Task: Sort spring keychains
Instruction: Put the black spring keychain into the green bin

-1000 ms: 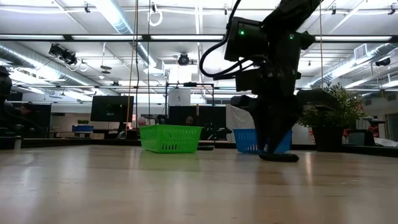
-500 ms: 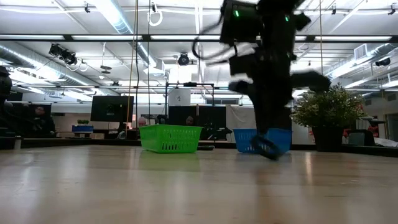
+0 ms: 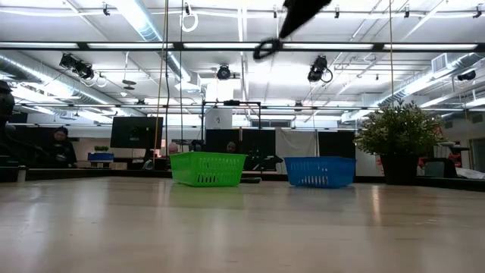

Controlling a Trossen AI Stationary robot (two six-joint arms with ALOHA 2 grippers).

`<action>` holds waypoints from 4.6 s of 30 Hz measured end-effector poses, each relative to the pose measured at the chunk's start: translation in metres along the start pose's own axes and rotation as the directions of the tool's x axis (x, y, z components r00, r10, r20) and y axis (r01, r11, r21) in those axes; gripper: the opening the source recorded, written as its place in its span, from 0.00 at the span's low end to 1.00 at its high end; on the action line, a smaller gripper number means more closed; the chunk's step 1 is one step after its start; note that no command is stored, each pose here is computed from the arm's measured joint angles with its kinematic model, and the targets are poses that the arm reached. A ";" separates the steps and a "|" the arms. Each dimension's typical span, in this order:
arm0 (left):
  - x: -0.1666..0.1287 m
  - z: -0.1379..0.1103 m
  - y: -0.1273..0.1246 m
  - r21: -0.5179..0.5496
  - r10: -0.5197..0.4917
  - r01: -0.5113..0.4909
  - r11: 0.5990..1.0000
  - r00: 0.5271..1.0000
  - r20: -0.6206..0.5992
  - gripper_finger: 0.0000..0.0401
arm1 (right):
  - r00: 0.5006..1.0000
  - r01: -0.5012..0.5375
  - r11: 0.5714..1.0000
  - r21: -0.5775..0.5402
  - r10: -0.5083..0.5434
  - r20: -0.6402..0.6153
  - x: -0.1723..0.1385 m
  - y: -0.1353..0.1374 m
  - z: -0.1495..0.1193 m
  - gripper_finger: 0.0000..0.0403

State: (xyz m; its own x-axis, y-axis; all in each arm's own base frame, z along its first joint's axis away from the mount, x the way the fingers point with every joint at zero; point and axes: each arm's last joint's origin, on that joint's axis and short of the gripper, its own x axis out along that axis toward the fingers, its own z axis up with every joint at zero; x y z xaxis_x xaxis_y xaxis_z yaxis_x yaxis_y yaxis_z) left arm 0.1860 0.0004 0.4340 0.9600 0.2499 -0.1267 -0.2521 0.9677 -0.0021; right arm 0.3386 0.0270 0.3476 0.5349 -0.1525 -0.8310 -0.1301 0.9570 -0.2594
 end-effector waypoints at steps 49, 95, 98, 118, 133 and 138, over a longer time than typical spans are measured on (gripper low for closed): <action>0.062 0.010 -0.019 -0.159 -0.028 0.064 0.985 0.975 0.221 0.67 | 0.563 0.360 0.849 0.386 -0.528 0.636 -0.086 -0.017 0.067 0.00; -0.008 0.014 0.005 -0.220 0.340 -0.307 0.926 0.931 0.135 0.05 | 0.612 0.386 0.776 0.499 -0.620 0.491 -0.122 -0.001 0.037 0.37; 0.005 0.011 0.008 -0.241 0.411 -0.377 0.894 0.905 0.111 0.05 | 0.605 0.378 0.757 0.533 -0.638 0.476 -0.121 -0.004 0.037 0.37; 0.114 -0.066 0.059 -0.325 0.141 -0.466 0.823 0.722 -0.678 0.05 | 0.631 0.326 0.726 0.606 -0.644 0.433 -0.116 -0.011 0.032 0.40; 0.185 -0.149 0.065 -0.098 0.090 -0.364 0.926 0.467 -0.879 0.05 | 0.644 0.296 0.728 0.618 -0.630 0.434 -0.115 -0.010 0.031 0.40; 0.203 -0.176 0.067 -0.027 0.111 -0.330 0.944 0.394 -0.913 0.05 | 0.648 0.280 0.732 0.621 -0.622 0.440 -0.115 -0.009 0.031 0.40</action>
State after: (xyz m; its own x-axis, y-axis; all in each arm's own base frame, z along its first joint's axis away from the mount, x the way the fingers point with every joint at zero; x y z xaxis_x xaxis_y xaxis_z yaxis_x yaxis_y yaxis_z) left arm 0.3421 0.1095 0.2333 0.2384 0.1750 -0.9553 -0.5581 0.8297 0.0128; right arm 0.3046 0.0434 0.4609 0.7947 -0.5852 -0.1614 0.5733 0.8109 -0.1171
